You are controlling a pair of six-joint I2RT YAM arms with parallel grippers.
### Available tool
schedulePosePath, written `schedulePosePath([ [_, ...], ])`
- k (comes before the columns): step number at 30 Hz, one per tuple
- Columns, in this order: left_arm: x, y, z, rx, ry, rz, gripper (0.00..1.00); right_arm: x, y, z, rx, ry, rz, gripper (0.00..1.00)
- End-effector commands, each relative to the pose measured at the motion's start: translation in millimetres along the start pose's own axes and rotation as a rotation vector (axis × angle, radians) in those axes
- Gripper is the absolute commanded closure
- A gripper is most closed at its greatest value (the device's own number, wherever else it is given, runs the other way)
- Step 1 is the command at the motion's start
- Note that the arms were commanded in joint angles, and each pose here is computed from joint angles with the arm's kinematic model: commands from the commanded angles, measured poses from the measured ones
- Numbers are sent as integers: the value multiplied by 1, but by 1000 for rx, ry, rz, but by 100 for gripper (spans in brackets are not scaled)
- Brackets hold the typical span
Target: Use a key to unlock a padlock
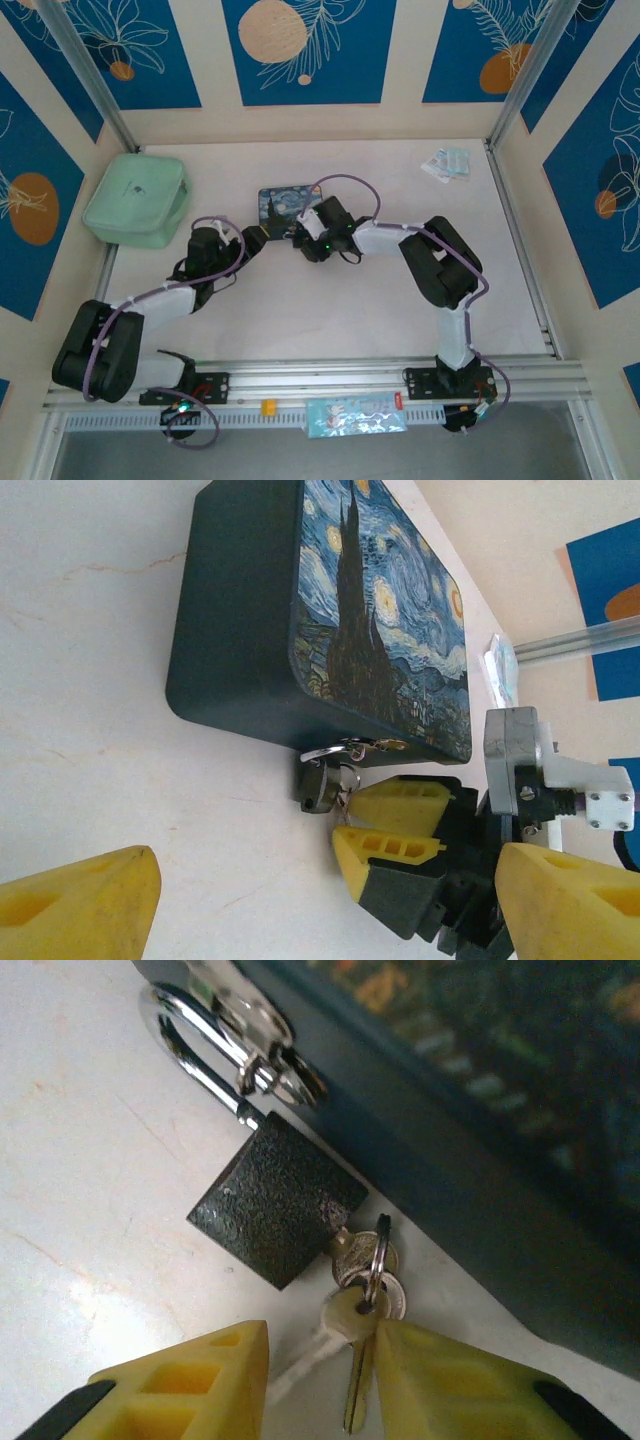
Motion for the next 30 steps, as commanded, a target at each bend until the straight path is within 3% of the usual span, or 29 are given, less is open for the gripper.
schedulePosePath([
  [1, 1, 1, -4, 15, -9, 18, 14, -4, 5, 1, 5, 34, 33, 66],
  [14, -1, 2, -2, 27, 5, 22, 15, -15, 4, -9, -16, 7, 87, 98],
  [26, -16, 19, 8, 41, 12, 63, 42, -11, 9, -31, 21, -84, 111, 100],
  [30, -38, 14, 5, 32, -2, 180, 55, -11, 7, -34, 17, -85, 103, 100],
])
Point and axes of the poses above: each hand's point on the last joint's axis, 136 mm out from that joint toward the fingers, its own x axis back along the fingers, its own y axis along the line the jaws close on, z = x × y, the point moved 8 cm from there along x, back along the fingers, and after that the axes turned 9 degrees about x, right-handed, at the moved point
